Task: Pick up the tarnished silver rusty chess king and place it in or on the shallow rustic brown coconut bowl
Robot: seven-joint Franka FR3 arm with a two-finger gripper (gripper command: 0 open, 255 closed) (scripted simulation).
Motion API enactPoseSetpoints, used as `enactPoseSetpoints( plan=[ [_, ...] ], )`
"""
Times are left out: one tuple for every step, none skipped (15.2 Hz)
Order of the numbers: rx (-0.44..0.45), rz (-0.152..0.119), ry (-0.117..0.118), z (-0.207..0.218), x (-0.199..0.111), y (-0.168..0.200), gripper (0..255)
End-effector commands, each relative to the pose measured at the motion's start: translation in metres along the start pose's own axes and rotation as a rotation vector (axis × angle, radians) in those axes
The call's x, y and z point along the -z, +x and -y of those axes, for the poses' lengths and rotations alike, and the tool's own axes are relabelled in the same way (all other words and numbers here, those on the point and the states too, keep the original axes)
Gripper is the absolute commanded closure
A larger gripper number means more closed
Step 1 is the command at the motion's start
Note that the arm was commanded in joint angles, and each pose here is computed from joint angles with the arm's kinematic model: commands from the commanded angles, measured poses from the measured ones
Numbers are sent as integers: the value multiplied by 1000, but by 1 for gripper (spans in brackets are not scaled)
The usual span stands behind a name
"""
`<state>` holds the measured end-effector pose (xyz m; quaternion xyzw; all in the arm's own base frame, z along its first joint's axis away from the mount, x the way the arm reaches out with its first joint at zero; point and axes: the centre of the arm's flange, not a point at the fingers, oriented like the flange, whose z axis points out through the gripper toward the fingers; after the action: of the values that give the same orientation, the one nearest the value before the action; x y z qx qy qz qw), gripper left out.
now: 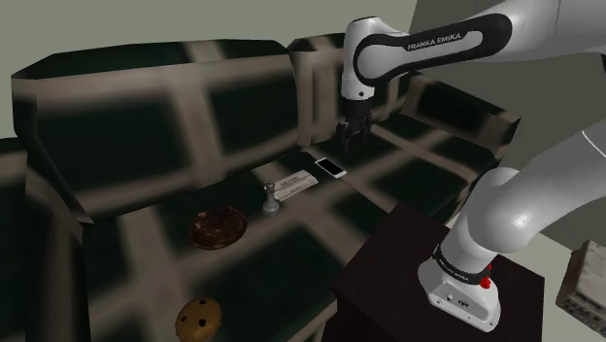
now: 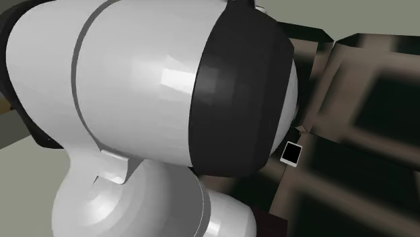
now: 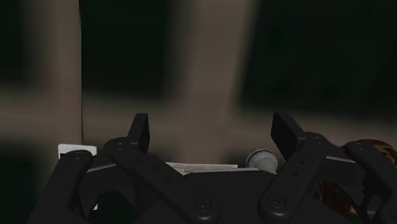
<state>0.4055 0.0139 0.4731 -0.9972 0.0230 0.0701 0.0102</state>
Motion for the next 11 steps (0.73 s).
enactPoseSetpoints(
  plan=[
    [22, -8, 8, 9, -15, 19, 0],
    [33, -12, 11, 14, -21, 30, 0],
    [43, -16, 15, 18, -26, 40, 0],
    [54, -19, 19, 23, -32, 50, 0],
    [65, -23, 22, 28, -37, 60, 0],
    [76, -27, 26, 33, -43, 70, 0],
    [86, -30, 30, 39, -48, 80, 0],
    [97, -34, 33, 44, -54, 90, 0],
    [108, -38, 37, 49, -59, 100, 0],
    [119, -41, 41, 55, -64, 110, 0],
    [129, -45, 44, 61, -69, 120, 0]
  ],
)
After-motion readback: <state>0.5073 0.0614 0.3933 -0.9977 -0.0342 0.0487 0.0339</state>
